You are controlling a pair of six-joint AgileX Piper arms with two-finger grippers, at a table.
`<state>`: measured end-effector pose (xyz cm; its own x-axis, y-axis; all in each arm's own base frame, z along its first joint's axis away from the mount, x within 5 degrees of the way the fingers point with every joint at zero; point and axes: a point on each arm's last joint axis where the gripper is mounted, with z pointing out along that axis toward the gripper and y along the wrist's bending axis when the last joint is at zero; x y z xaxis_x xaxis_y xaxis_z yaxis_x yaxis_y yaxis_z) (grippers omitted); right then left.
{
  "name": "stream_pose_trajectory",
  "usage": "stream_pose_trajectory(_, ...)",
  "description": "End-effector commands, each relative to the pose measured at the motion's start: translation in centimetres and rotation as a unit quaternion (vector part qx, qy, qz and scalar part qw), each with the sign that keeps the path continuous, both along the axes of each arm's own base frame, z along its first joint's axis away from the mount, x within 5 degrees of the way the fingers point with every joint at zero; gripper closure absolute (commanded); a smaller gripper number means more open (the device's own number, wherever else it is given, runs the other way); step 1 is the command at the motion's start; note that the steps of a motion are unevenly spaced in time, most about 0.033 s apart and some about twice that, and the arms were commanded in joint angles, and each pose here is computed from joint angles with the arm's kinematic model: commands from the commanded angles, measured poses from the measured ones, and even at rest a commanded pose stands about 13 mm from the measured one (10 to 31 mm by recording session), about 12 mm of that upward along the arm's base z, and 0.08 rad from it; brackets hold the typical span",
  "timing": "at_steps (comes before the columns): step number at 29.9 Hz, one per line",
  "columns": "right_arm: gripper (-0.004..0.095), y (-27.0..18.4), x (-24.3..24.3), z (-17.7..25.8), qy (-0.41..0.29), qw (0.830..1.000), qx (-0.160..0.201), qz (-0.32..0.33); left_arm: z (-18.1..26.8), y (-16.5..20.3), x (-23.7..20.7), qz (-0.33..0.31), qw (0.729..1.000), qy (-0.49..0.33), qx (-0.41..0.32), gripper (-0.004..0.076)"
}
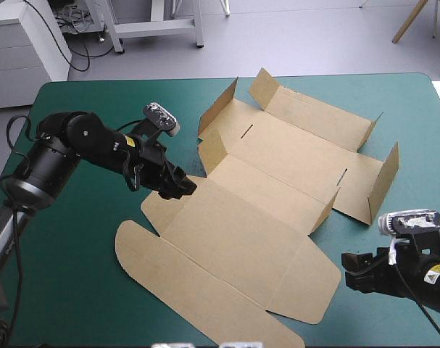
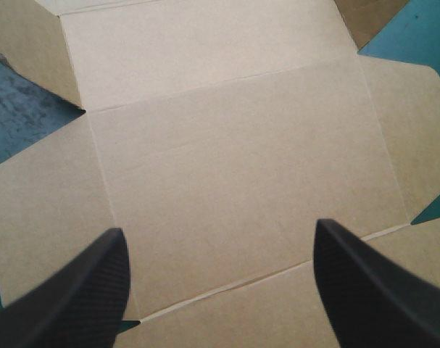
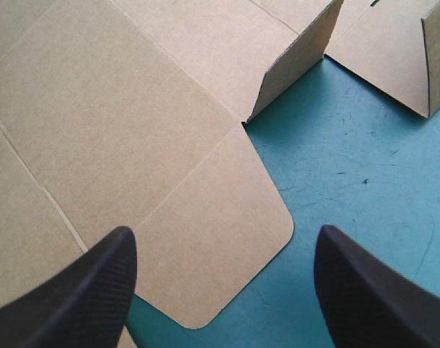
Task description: Fold the box
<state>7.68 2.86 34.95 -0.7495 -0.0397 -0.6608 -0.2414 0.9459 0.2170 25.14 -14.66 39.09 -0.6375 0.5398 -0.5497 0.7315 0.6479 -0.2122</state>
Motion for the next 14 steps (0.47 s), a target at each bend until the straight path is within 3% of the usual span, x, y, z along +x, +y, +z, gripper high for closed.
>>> stream_pose_trajectory(1,0.0264,0.20,0.32,1.06,-0.027,1.000,0.012,0.004,1.29,-0.15,-1.02,-0.018,1.000,0.008,-0.022,0.0214)
stream_pose_trajectory(14,0.0264,0.20,0.42,1.17,-0.030,0.999,0.023,-0.008,1.25,-0.08,-0.98,-0.020,1.000,0.004,-0.017,0.0214)
